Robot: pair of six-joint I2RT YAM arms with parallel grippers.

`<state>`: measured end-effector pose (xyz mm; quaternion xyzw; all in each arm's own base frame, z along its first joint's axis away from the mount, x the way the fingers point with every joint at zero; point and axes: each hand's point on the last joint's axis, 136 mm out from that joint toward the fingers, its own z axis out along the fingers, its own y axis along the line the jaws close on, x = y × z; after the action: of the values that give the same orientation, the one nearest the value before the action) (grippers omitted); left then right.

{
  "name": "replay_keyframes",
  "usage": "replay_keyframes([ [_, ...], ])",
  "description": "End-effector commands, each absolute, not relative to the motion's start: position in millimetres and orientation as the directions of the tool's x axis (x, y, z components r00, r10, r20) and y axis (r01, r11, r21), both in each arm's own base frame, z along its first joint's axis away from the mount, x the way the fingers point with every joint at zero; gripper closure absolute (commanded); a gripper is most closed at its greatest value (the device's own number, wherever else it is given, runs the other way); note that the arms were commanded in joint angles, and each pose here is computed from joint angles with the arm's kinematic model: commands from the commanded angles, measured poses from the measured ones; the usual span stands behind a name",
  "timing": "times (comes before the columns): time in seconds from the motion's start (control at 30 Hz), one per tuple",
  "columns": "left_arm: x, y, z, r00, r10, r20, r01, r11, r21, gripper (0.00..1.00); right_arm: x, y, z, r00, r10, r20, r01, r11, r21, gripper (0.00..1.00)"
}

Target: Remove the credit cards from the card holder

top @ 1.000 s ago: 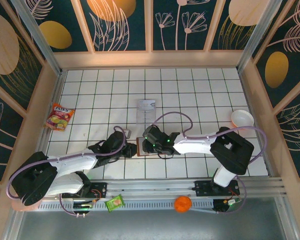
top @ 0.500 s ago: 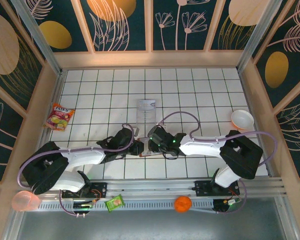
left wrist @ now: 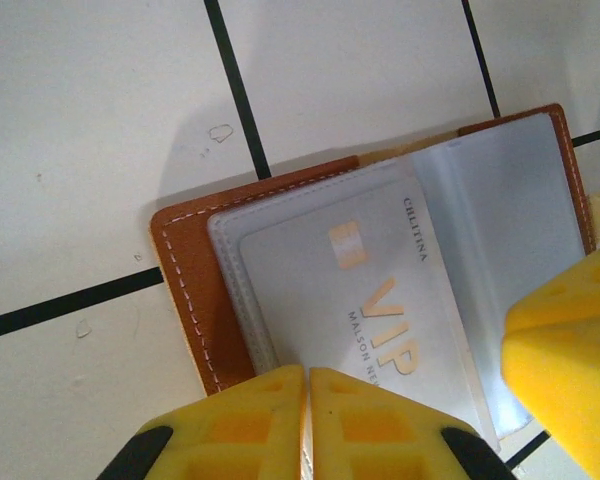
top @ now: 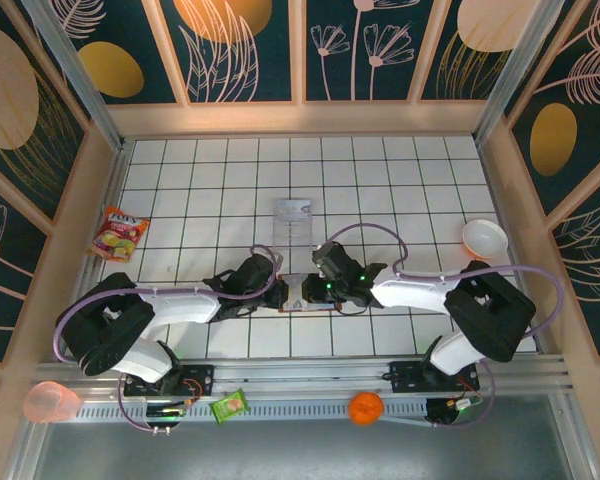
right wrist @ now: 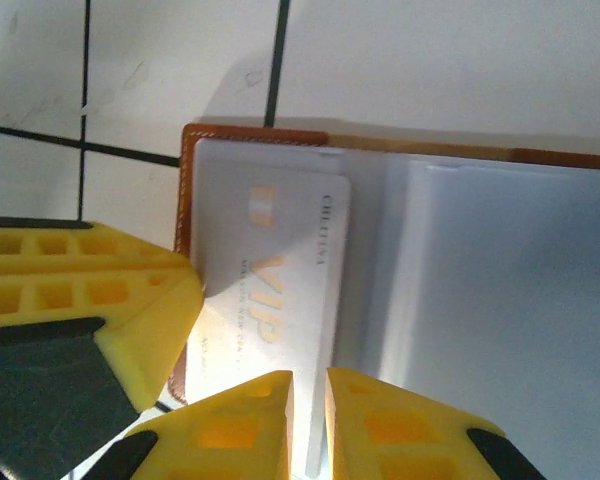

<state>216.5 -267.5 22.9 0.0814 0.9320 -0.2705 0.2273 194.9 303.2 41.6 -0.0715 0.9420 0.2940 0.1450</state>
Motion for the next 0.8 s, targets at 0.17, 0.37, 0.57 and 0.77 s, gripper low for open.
replay_keyframes([
  [0.17,204.4,-248.5,-0.7,-0.904,0.044,-0.425,0.238,0.878,-0.416,0.93,191.7,302.6,34.6,-0.962,-0.048,-0.268,-0.205,0.774,0.599,0.83],
  [0.37,199.0,-246.9,-3.2,-0.91,0.039,-0.412,0.233,0.872,-0.431,0.94,187.0,302.3,31.3,-0.97,-0.044,-0.238,-0.188,0.758,0.625,0.82],
  [0.57,196.9,-246.3,-4.2,-0.913,0.038,-0.406,0.23,0.87,-0.436,0.94,185.3,303.3,26.9,-0.974,-0.037,-0.222,-0.174,0.75,0.639,0.82],
  [0.77,196.6,-245.6,-3.3,-0.912,0.037,-0.408,0.231,0.869,-0.437,0.95,185.1,302.9,22.3,-0.977,-0.029,-0.212,-0.161,0.754,0.637,0.83],
])
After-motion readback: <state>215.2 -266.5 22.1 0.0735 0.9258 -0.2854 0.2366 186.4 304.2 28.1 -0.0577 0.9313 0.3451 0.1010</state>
